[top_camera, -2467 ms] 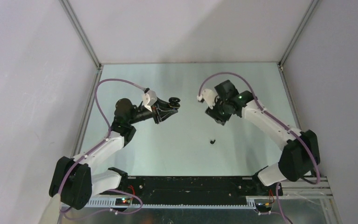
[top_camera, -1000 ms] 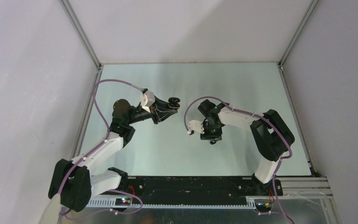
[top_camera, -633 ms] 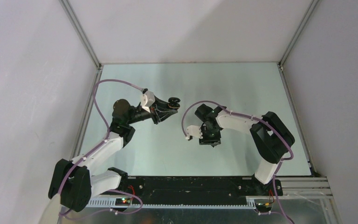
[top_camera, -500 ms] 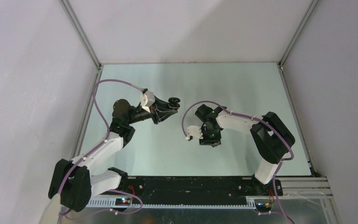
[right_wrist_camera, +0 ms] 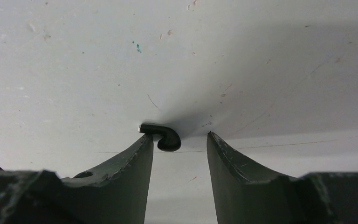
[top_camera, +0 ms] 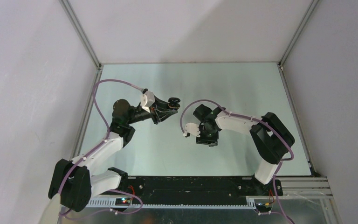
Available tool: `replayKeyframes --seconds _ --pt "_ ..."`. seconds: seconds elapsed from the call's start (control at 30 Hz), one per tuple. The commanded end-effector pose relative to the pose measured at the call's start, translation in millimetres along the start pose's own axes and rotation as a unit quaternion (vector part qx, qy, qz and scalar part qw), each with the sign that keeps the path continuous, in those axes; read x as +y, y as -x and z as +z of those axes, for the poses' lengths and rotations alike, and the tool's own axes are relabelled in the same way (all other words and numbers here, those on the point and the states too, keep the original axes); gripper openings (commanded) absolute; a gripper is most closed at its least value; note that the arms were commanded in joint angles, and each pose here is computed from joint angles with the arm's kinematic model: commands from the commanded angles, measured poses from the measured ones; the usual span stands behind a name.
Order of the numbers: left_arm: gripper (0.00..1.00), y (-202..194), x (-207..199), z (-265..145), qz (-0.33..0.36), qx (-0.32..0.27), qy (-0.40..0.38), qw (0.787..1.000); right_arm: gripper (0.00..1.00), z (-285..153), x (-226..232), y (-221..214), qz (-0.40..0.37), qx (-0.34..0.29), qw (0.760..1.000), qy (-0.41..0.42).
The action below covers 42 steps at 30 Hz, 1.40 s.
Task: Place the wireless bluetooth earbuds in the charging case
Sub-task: Adjust the earbud at the center of the board.
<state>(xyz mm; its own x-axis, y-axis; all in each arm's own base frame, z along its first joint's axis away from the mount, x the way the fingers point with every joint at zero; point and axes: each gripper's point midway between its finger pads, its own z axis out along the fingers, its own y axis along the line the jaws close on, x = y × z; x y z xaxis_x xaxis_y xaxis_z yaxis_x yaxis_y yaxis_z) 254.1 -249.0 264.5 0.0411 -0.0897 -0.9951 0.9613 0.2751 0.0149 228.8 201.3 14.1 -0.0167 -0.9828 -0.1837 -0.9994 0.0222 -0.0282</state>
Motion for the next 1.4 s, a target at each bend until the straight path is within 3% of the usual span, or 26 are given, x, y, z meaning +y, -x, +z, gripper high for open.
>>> replayKeyframes --seconds 0.0,0.1,0.3,0.43,0.93,1.37 --pt "0.00 14.2 -4.6 -2.2 0.023 -0.019 -0.008 1.000 0.51 2.3 -7.0 10.3 0.024 -0.017 0.999 -0.018" --pt "0.00 13.2 -4.4 -2.3 0.023 -0.018 -0.008 1.000 0.54 -4.5 -5.6 8.6 0.033 -0.022 0.999 -0.008" --pt "0.00 13.0 -4.4 -2.2 0.023 -0.018 -0.008 1.000 0.67 -35.3 -10.1 11.1 0.069 -0.096 0.992 0.043" --pt "0.00 13.4 -4.8 -2.2 0.024 -0.018 -0.009 1.000 0.70 -43.7 -11.5 9.0 0.102 -0.128 0.983 0.083" --pt "0.00 11.1 -4.3 -1.4 0.020 -0.013 -0.011 1.000 0.64 -28.7 -7.0 2.5 0.090 -0.127 0.970 0.188" --pt "0.00 13.3 -5.3 -1.3 0.020 -0.016 -0.012 1.000 0.59 -7.6 1.7 2.1 0.108 -0.097 0.968 0.204"
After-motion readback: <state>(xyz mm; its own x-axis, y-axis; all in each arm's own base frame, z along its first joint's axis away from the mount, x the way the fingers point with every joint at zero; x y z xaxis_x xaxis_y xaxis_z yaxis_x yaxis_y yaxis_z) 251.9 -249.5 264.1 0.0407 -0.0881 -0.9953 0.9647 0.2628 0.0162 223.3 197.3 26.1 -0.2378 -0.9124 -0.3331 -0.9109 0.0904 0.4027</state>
